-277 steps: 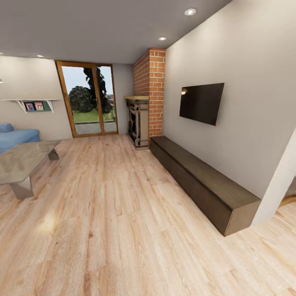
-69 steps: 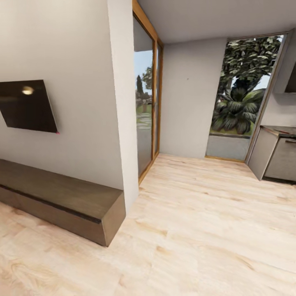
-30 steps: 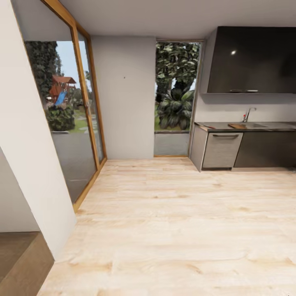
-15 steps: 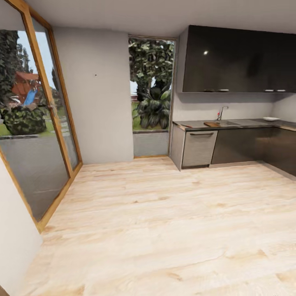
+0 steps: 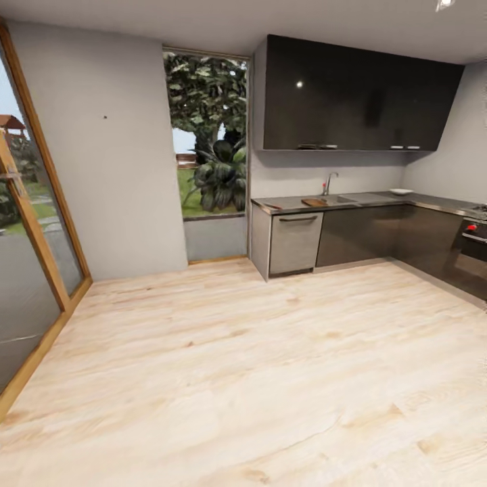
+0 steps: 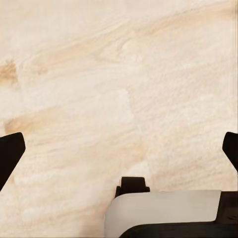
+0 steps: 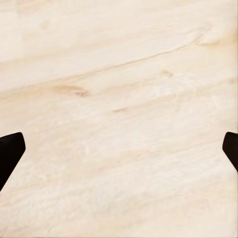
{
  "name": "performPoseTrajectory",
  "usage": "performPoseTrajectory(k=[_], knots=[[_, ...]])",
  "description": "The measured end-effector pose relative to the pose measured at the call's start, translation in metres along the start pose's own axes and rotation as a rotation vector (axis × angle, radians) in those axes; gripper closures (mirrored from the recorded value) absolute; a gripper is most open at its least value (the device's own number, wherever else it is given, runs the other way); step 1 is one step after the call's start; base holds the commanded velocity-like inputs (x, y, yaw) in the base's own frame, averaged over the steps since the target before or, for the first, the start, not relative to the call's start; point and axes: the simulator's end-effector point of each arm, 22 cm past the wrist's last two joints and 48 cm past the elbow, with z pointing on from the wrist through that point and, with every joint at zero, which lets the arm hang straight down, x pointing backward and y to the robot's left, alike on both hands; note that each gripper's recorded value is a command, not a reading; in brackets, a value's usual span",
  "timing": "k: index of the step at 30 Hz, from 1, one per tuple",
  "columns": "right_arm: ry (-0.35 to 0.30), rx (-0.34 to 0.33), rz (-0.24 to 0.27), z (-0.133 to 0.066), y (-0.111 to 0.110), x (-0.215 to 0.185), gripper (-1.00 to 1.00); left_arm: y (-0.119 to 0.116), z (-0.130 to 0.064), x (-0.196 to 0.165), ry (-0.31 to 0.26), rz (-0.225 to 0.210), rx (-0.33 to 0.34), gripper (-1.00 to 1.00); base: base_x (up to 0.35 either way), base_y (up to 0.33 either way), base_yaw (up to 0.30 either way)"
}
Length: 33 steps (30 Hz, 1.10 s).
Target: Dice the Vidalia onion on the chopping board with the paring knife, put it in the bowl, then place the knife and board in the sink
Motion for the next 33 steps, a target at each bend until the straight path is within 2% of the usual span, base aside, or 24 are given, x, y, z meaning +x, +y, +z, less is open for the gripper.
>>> performPoseTrajectory(k=[33], knots=[[-0.001, 0.000, 0.001, 0.0001, 0.0005, -0.0003, -1.00, -0.0001, -0.0001, 0.0004, 0.001, 0.001, 0.000, -1.00, 0.279, -0.186, -0.005]])
